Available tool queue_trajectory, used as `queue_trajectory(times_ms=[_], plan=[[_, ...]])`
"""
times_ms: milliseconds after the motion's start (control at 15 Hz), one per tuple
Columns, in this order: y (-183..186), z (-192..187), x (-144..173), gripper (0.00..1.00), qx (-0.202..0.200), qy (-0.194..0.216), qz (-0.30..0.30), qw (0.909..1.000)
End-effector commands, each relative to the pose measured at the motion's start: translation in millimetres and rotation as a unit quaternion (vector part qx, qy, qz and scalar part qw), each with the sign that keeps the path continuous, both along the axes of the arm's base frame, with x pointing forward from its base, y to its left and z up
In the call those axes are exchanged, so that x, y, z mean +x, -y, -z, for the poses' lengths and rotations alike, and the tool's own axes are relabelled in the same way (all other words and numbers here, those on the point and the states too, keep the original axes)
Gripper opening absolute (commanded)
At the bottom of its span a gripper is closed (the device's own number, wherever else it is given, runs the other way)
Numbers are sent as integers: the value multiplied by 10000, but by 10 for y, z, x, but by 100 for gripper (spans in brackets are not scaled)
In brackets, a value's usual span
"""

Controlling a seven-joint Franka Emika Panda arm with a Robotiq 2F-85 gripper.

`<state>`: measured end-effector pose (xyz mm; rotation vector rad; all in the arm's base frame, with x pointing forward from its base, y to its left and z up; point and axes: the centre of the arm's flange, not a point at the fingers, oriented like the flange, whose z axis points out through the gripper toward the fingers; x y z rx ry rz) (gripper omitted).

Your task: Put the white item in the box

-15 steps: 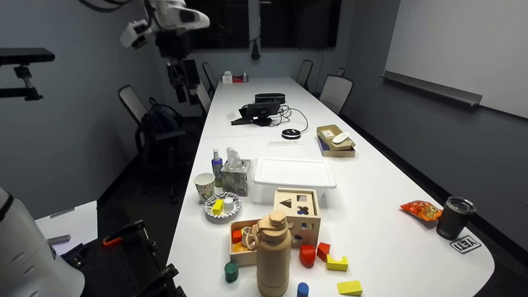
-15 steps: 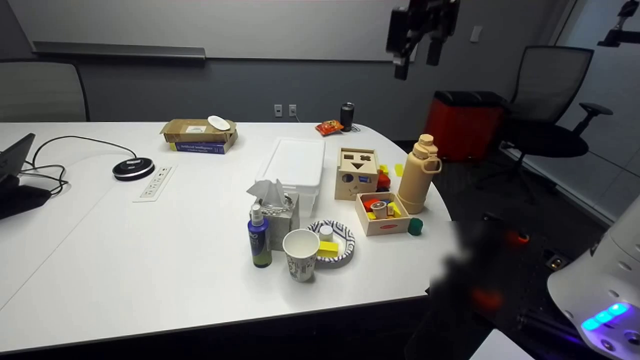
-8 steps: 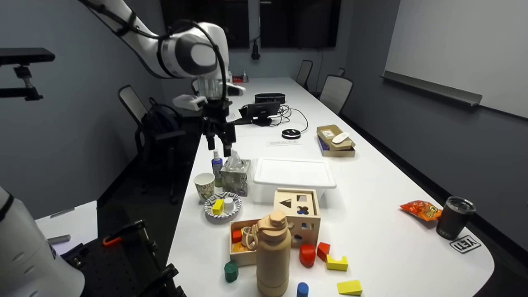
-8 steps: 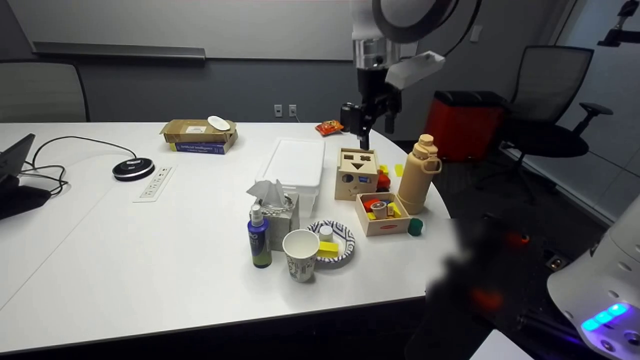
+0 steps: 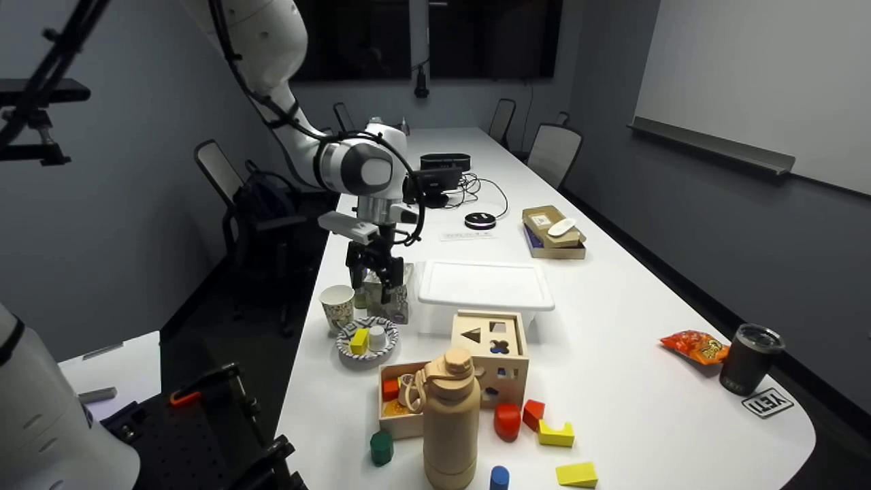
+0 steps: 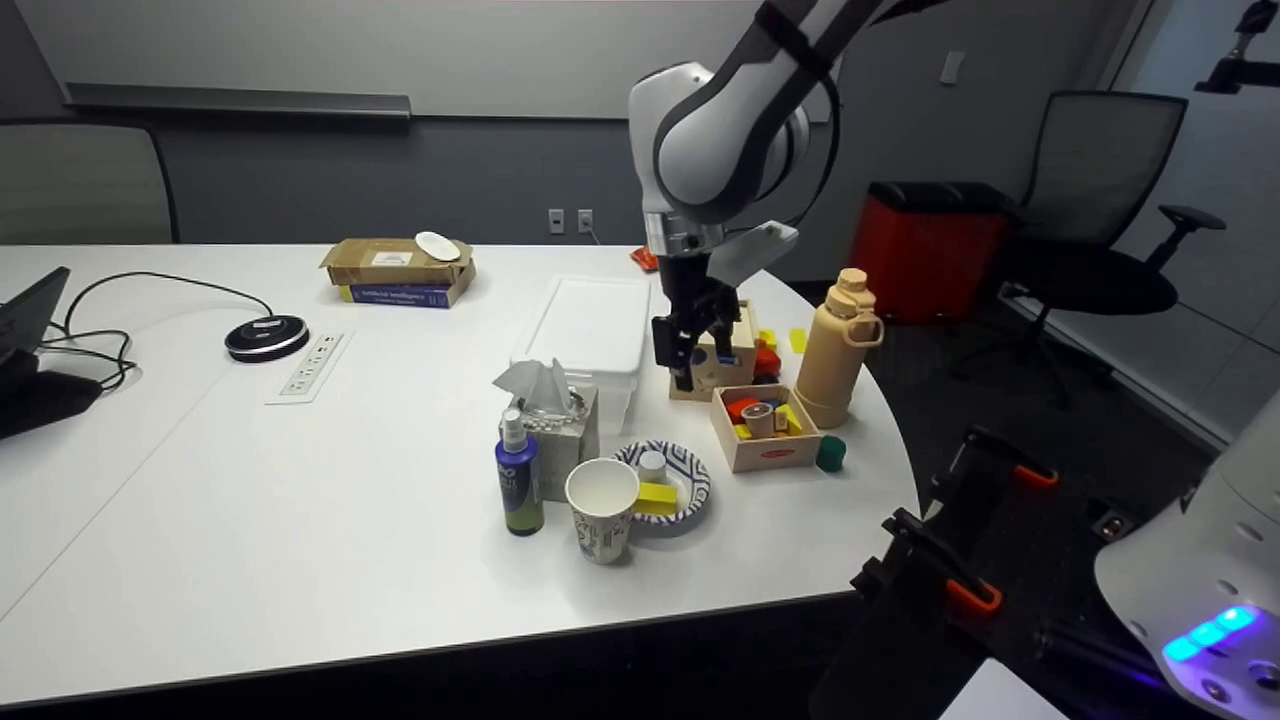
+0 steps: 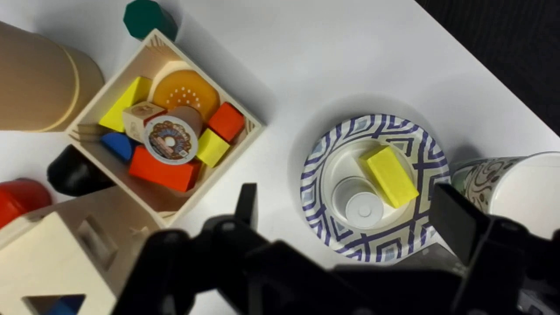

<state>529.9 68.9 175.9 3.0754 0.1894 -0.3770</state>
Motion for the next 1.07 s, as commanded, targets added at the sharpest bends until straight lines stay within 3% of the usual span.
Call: queue_trajectory(times_ms=[0,333,667,1000], plan=[[-247,334,164,100,101,-198,-264,9994],[-432,850,168,100,-177,-311,-328,9988],[-393,1292,380,100,-337,-368,-202,9985],[-464,1469,637,100,-373,-291,-155,9988]])
